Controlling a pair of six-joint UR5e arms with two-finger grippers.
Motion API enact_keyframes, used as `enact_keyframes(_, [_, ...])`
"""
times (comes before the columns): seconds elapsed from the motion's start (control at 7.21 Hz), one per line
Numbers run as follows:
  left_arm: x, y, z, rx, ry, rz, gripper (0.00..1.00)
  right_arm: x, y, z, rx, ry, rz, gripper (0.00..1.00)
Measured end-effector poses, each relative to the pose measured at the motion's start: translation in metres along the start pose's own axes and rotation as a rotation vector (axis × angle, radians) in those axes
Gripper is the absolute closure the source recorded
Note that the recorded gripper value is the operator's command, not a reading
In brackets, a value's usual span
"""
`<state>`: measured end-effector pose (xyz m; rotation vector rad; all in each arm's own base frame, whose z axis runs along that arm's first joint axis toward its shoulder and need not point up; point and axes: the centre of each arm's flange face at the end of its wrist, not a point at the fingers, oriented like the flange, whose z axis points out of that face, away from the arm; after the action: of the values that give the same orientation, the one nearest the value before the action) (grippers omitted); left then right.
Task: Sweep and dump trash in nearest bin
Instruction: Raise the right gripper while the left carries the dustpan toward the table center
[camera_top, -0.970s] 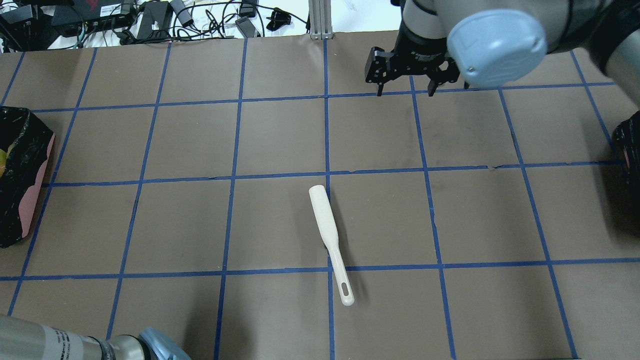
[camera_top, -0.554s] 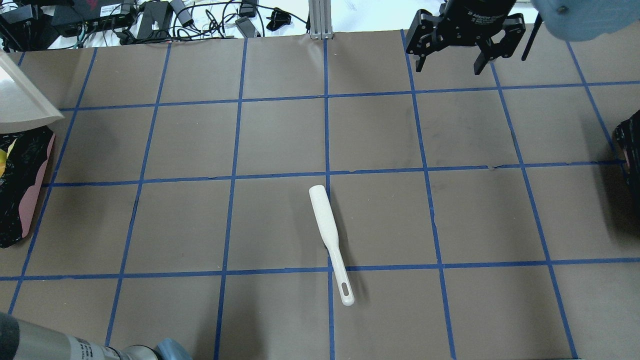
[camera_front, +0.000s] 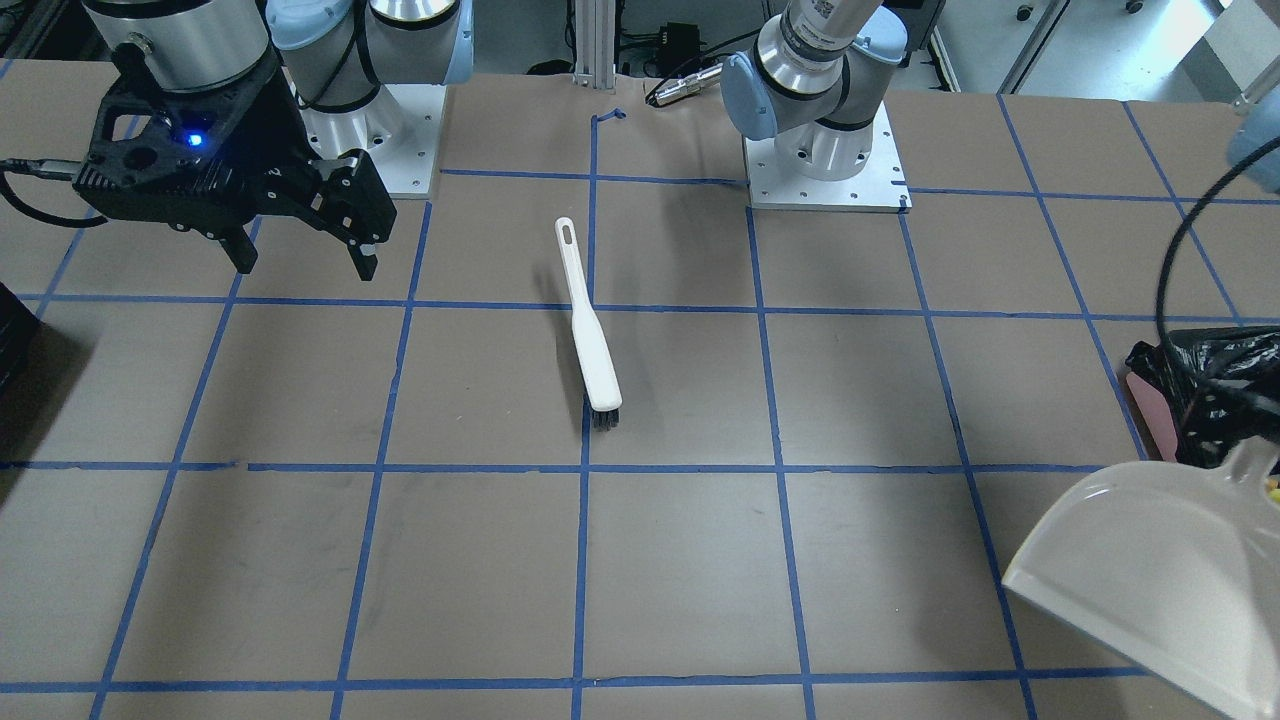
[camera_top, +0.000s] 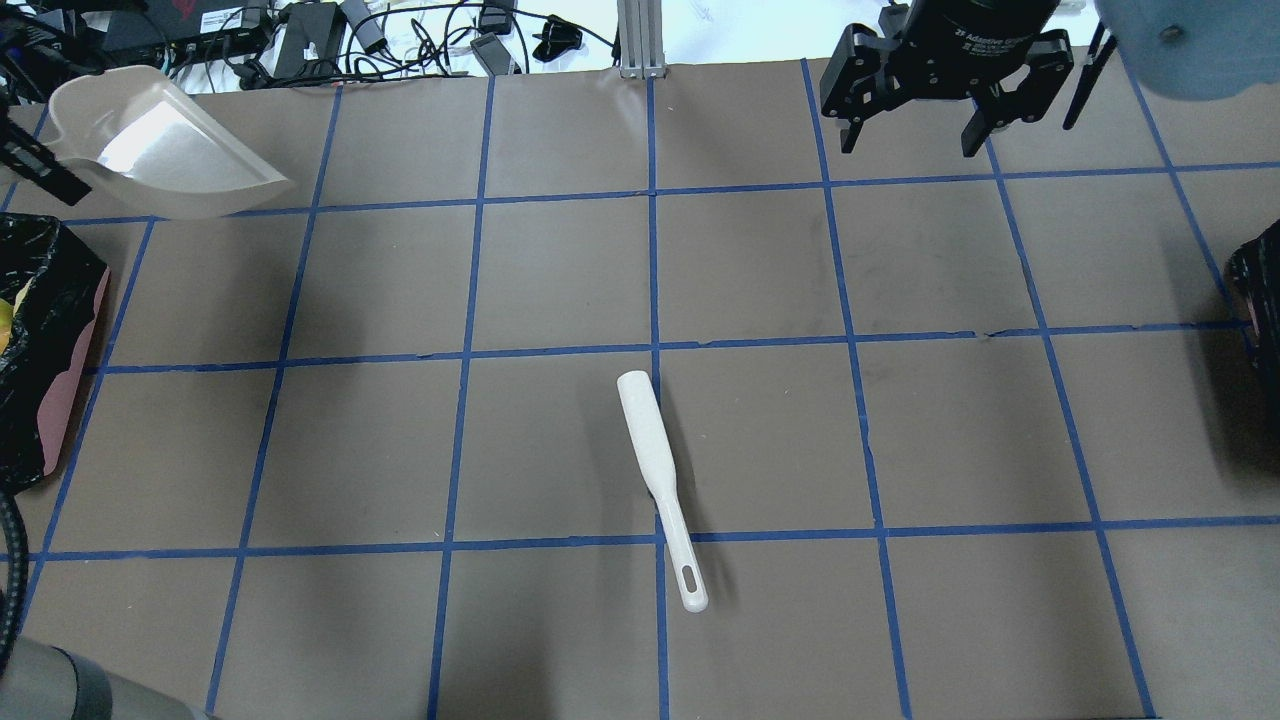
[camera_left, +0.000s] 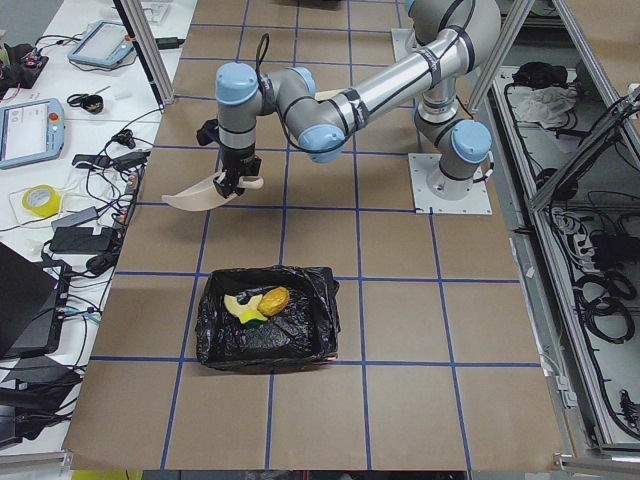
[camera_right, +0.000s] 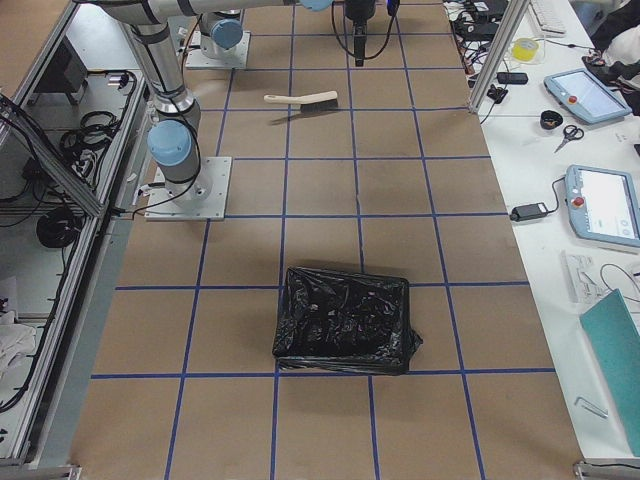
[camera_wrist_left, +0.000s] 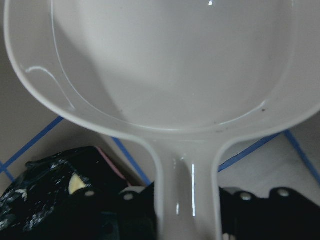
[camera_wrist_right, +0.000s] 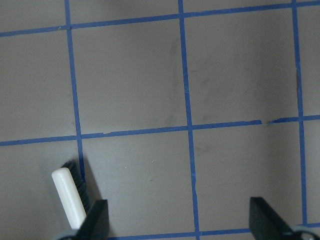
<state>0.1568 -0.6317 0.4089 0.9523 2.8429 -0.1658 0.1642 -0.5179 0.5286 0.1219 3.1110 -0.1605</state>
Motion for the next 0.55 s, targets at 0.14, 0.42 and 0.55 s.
enact_keyframes(0.14, [0.041,-0.042,0.004,0.007,0.018,-0.042,1.0,0.0,0.001,0.003,-0.002,0.005,0.0,0.0])
enact_keyframes(0.42, [0.125,-0.11,0.016,0.025,0.041,-0.151,1.0,0.008,0.001,0.005,0.004,0.086,-0.012,0.0])
enact_keyframes(0.55, [0.165,-0.136,0.022,0.034,0.052,-0.197,1.0,0.012,0.0,0.005,0.007,0.121,-0.018,0.0])
